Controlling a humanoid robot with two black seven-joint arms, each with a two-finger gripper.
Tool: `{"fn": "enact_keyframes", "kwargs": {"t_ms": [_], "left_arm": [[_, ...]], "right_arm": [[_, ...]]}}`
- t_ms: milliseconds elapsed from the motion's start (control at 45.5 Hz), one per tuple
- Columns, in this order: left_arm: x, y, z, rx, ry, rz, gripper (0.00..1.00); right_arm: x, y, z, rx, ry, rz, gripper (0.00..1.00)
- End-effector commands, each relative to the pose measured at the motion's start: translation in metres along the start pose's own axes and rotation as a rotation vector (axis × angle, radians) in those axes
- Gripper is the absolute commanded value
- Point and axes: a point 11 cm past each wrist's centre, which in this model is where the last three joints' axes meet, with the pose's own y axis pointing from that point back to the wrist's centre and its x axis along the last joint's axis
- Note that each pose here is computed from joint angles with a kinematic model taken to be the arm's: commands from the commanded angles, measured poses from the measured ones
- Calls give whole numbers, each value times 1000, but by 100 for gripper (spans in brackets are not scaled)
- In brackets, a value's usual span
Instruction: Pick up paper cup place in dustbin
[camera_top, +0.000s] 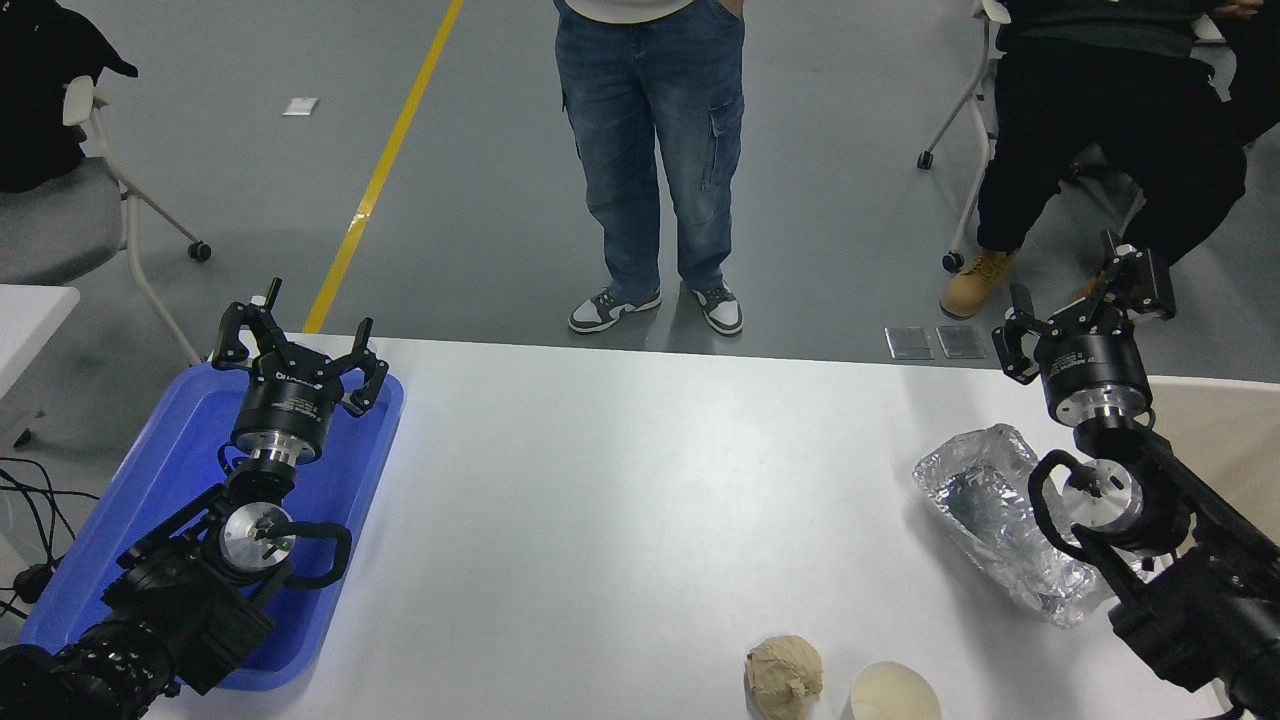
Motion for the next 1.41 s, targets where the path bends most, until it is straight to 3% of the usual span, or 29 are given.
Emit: {"fn": "enact_keyframes", "kwargs": {"t_ms": [0, 1385], "left_arm": [[0, 0, 0, 2, 0, 0, 100], [0, 0, 0, -1, 1, 1, 100]], "right_arm": [[2, 3, 5, -13, -6, 6, 100], [-2, 3, 11, -37, 45, -24, 100]]}}
